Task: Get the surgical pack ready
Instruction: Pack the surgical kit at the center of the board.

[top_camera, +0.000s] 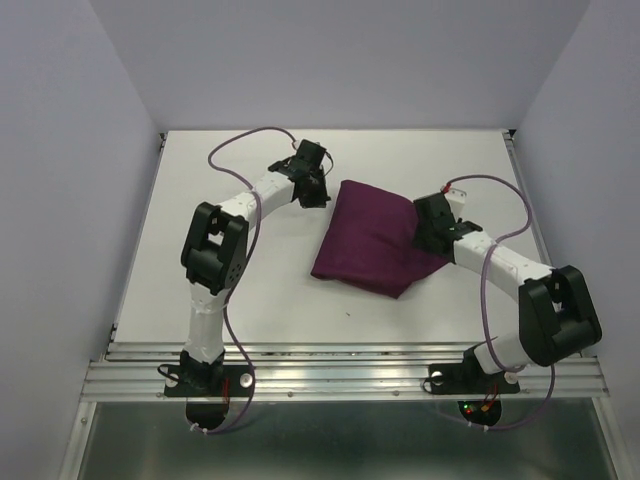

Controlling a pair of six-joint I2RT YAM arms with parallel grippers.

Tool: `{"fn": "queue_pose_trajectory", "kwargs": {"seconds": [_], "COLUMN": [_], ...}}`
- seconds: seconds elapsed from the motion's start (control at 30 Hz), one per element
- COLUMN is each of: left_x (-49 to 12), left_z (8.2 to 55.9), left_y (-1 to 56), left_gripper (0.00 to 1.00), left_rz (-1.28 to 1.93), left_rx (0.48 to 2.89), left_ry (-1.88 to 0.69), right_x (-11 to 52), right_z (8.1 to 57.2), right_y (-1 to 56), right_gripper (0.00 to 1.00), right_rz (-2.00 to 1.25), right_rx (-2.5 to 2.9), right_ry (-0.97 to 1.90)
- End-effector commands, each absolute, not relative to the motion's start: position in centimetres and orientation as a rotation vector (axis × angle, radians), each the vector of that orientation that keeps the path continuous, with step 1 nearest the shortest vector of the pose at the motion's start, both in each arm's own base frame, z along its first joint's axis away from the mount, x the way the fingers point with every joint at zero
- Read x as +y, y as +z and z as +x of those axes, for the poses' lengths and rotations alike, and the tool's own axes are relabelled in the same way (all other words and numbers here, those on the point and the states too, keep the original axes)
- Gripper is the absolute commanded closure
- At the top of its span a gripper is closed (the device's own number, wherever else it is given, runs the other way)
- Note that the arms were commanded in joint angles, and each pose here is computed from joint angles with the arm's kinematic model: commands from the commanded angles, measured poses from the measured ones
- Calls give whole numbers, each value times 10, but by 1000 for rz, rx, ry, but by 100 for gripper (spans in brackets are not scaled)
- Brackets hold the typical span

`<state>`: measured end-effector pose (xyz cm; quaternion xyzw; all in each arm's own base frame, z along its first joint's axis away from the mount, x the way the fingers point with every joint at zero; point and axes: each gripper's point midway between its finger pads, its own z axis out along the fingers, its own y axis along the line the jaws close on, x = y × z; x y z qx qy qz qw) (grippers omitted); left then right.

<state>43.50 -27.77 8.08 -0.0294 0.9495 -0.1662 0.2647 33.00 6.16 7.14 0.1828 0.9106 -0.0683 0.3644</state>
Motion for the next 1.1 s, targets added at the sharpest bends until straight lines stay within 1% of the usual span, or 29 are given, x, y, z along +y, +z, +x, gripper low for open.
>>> {"fn": "queue_pose_trajectory", "kwargs": {"seconds": [0.0, 0.07, 0.1, 0.23, 0.4, 0.6, 0.83, 1.07], "left_x": [-278, -277, -276, -278, -293, -325, -383, -392], "left_z": [451, 460, 471, 494, 506, 497, 476, 475], "left_y": [83, 82, 80, 77, 74, 83, 112, 114], "left_gripper": [100, 100, 100, 100, 100, 100, 100, 100], "left_rz": [-59, -71, -75, -31, 27, 137, 278, 273], "left_rx": [2544, 2543, 2530, 2507, 2506, 2489, 2422, 2426], "left_ry": [-400, -396, -355, -326, -355, -464, -601, -639], "right_x": [85, 88, 90, 95, 101, 125, 155, 166], "right_z": [369, 378, 386, 403, 414, 429, 441, 446], "right_y": [99, 96, 91, 85, 75, 55, 65, 76], "right_gripper": [56, 69, 81, 97, 99, 99, 99, 99], "right_rz": [479, 477, 477, 476, 466, 403, 397, 381], "right_rx": [2260, 2261, 2269, 2274, 2292, 2352, 2339, 2318], "right_ry": [-57, -66, -78, -92, -93, 3, 202, 249]}}
